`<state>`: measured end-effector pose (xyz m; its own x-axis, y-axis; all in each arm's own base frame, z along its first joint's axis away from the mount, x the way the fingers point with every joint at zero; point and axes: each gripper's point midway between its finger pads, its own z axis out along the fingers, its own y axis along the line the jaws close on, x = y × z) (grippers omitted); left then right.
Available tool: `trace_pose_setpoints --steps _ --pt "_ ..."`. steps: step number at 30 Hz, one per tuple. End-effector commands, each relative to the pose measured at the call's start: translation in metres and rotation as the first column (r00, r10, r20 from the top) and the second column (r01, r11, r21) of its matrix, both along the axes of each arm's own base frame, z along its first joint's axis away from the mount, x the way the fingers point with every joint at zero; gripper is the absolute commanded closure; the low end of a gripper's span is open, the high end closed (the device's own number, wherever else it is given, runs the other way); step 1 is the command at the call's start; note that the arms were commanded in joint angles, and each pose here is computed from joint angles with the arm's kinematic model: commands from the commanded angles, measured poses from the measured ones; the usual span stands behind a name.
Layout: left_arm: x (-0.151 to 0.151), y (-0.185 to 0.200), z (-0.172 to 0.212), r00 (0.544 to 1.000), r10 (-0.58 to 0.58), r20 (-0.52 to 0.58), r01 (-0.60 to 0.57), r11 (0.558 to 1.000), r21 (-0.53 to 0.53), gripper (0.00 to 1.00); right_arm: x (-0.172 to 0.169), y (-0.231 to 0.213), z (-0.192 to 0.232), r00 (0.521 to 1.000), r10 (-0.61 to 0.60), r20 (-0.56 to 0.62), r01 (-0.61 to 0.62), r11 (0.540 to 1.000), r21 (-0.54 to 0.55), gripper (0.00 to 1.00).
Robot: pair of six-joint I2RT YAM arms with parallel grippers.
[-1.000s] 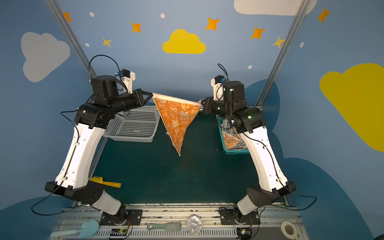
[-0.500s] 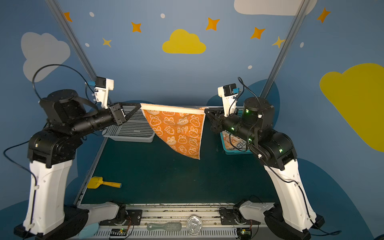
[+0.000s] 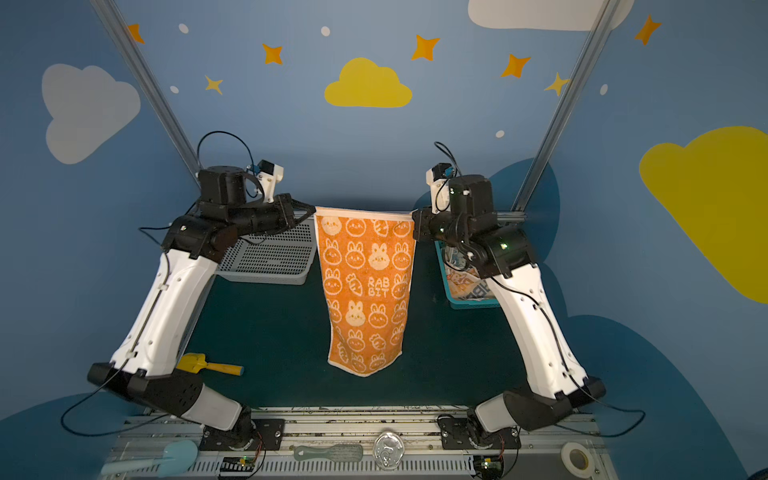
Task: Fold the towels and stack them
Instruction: 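Lift the orange towel with both grippers and spread it apart, then lower the spread towel flat onto the table with both grippers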
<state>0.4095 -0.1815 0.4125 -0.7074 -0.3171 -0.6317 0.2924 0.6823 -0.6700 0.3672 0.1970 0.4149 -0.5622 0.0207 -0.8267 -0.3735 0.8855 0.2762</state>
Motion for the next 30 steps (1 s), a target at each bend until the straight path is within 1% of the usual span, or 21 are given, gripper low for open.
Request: trace_pose_setpoints --steps 1,3,6,7,10,14,17,20,21,24,27,30 --pt "0.049 0.017 -0.034 0.996 0.093 -0.007 -0.093 0.995 0.045 0.97 0.031 -0.014 -0.048 0.989 -0.084 -0.121 0.081 0.996 -0.030 1.00" --pt "0.071 0.015 -0.062 0.994 0.098 -0.048 -0.095 0.994 0.060 0.97 0.054 -0.011 -0.076 0.979 -0.092 -0.182 0.086 0.995 -0.042 1.00" --pt "0.103 0.013 -0.095 0.991 0.098 -0.089 -0.091 0.992 0.088 0.97 0.085 -0.008 -0.110 0.965 -0.106 -0.241 0.093 0.994 -0.062 1.00" --pt "0.114 0.012 -0.112 0.988 0.101 -0.117 -0.089 0.991 0.104 0.97 0.095 -0.007 -0.122 0.959 -0.108 -0.263 0.093 0.993 -0.067 1.00" --pt "0.135 0.009 -0.143 0.981 0.090 -0.172 -0.070 0.990 0.121 0.97 0.118 -0.006 -0.146 0.950 -0.115 -0.290 0.097 0.992 -0.077 1.00" --pt "0.147 0.008 -0.173 0.974 0.089 -0.210 -0.058 0.987 0.148 0.97 0.132 -0.006 -0.167 0.934 -0.107 -0.341 0.086 0.993 -0.075 1.00" --pt "0.141 0.007 -0.189 0.965 0.080 -0.250 -0.039 0.986 0.163 0.97 0.124 -0.008 -0.184 0.903 -0.105 -0.417 0.074 0.993 -0.088 1.00" --pt "0.125 0.005 -0.201 0.958 0.083 -0.275 -0.030 0.981 0.191 0.97 0.107 -0.013 -0.208 0.847 -0.131 -0.515 0.083 0.990 -0.115 1.00" --pt "0.119 0.006 -0.205 0.956 0.088 -0.280 -0.029 0.978 0.208 0.97 0.100 -0.014 -0.219 0.821 -0.139 -0.554 0.087 0.989 -0.119 1.00" --pt "0.096 0.009 -0.221 0.941 0.104 -0.321 -0.026 0.971 0.238 0.97 0.077 -0.011 -0.246 0.762 -0.150 -0.630 0.076 0.987 -0.142 1.00" --pt "0.069 0.009 -0.240 0.919 0.106 -0.379 -0.019 0.974 0.226 0.97 0.051 -0.008 -0.272 0.724 -0.167 -0.669 0.054 0.981 -0.187 1.00" --pt "0.040 0.011 -0.259 0.904 0.115 -0.411 -0.007 0.967 0.255 0.97 0.022 0.000 -0.291 0.676 -0.165 -0.718 0.029 0.980 -0.197 1.00"
